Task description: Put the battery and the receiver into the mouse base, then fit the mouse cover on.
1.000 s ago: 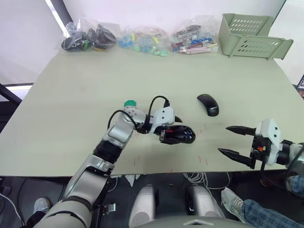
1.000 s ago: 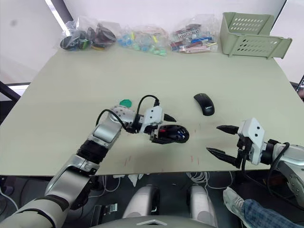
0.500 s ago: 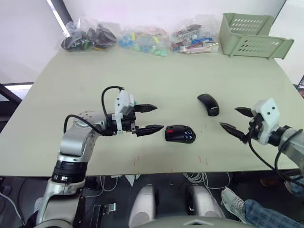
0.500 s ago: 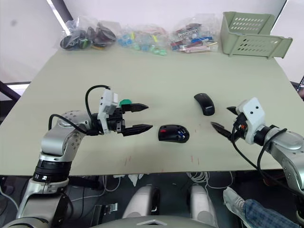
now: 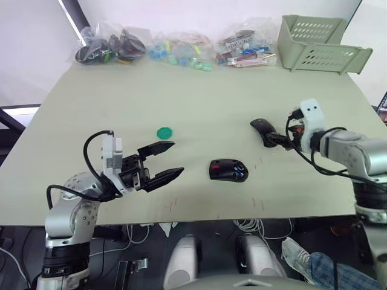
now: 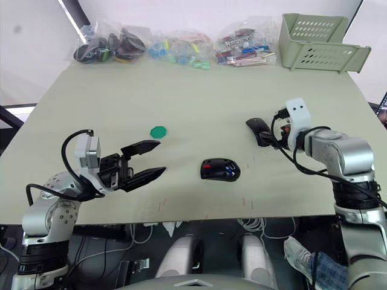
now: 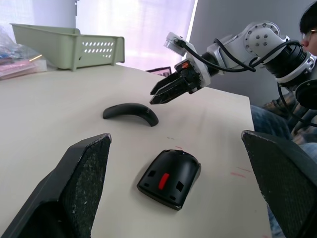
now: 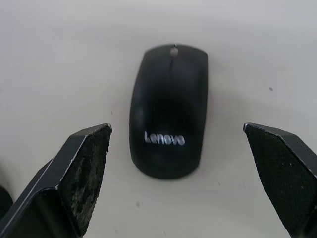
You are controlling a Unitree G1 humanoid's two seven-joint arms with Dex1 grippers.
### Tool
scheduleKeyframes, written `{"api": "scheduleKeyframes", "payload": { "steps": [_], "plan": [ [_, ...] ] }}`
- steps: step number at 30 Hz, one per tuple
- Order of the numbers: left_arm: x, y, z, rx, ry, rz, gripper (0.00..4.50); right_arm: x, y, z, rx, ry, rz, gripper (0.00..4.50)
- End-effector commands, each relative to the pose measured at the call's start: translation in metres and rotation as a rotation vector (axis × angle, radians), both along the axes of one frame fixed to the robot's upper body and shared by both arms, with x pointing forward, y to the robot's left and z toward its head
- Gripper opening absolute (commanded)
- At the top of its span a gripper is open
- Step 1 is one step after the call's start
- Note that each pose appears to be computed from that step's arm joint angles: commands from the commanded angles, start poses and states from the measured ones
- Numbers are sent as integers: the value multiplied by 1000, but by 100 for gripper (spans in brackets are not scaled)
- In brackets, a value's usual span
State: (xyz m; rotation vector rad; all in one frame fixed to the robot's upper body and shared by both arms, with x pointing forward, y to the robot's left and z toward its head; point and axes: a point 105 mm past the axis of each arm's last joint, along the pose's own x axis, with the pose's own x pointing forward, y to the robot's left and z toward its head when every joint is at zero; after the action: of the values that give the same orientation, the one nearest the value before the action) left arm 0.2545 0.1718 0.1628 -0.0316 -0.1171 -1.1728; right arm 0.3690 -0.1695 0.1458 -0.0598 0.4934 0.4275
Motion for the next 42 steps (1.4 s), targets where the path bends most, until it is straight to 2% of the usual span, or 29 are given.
{"api": "scheduleKeyframes", "payload": {
  "steps": [1,6,12,35,42],
  "plan": [
    [-1,-2,6,-2,-51,-3,447,5,-1,6,-19,-26,-31,450],
    [-3,-6,6,-4,-56,-42,447,13,7,2,-24,-36,-65,450],
    [-9,-1,7,-5,-54,-89,447,13,12,-6,-22,-25,-74,450],
    [-15,38,-30,10,-26,72,447,19,21,-8,-11,-22,-61,450],
    [-15,37,-29,2,-33,74,447,20,23,-8,-7,-22,-53,450]
  ]
}}
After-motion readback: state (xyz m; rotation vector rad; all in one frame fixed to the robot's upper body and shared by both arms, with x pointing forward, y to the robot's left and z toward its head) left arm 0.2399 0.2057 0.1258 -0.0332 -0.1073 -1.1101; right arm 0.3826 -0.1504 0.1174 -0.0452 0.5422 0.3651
